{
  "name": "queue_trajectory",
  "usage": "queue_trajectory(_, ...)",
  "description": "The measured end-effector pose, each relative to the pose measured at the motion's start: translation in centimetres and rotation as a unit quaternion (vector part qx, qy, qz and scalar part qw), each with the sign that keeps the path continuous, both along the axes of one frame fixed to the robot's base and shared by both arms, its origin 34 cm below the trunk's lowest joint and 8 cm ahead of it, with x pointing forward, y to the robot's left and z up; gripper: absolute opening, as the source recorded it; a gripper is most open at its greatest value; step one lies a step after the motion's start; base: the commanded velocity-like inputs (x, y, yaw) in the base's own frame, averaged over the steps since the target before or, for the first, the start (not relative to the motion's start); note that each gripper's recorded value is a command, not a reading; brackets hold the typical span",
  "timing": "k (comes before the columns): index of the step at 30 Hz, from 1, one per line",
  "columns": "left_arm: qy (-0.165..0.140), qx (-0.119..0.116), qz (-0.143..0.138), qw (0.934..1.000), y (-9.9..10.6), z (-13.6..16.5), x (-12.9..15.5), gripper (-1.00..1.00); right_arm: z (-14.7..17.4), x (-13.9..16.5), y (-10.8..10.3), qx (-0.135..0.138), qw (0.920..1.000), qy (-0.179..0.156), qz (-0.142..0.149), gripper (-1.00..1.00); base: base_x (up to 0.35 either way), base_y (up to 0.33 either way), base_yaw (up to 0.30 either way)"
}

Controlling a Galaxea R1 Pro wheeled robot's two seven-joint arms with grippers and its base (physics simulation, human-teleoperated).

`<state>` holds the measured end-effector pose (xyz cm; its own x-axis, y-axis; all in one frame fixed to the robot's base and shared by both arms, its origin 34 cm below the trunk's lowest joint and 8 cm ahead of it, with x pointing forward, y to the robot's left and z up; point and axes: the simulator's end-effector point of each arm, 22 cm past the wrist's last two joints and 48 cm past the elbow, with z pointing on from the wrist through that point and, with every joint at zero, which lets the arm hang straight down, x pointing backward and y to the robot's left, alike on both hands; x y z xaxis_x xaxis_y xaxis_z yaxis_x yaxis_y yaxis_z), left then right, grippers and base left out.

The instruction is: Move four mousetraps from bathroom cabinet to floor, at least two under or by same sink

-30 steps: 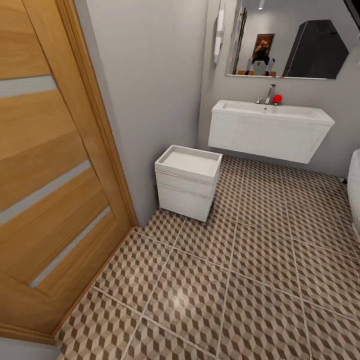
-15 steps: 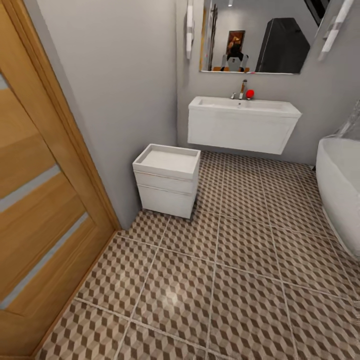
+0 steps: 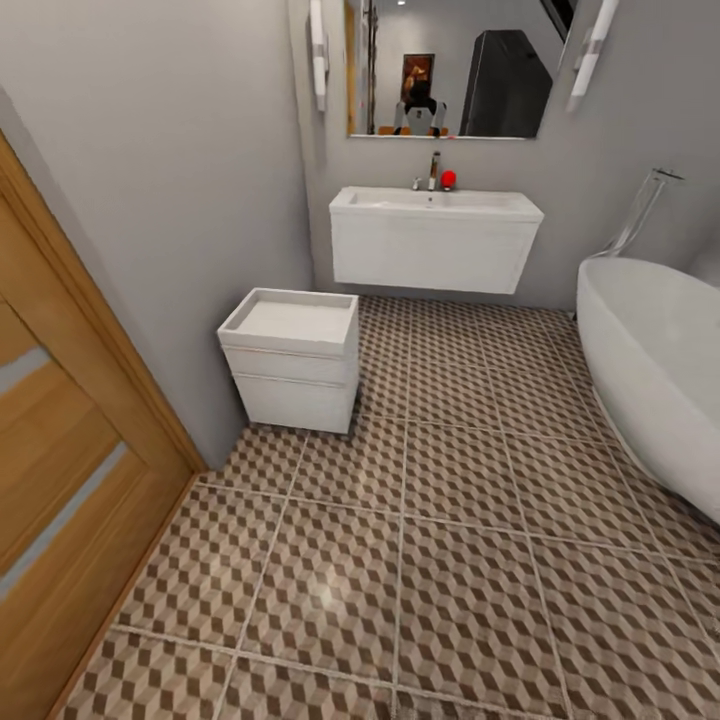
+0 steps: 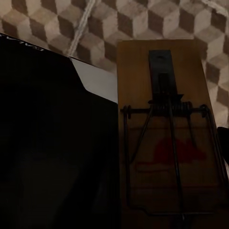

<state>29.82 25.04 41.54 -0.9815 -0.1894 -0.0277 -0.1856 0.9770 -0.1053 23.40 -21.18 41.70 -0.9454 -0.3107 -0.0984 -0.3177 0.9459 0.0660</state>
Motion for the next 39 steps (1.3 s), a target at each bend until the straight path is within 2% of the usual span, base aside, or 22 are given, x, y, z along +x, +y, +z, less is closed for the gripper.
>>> queue_trajectory(18,0.007,0.000,0.000,1.0000,0.00,-0.22,-0.59,-1.00,-0.13,-0.55,-0.02,0.000,1.0000,0.007,0.000,-1.00,0.000,0.000,-0.258)
queue_trajectory(39,0.008,0.001,0.000,1.0000,0.06,-0.24,-0.67,-1.00,-0.14,-0.45,0.03,0.001,1.0000,0.006,0.001,-1.00,0.030,-0.001,-0.013)
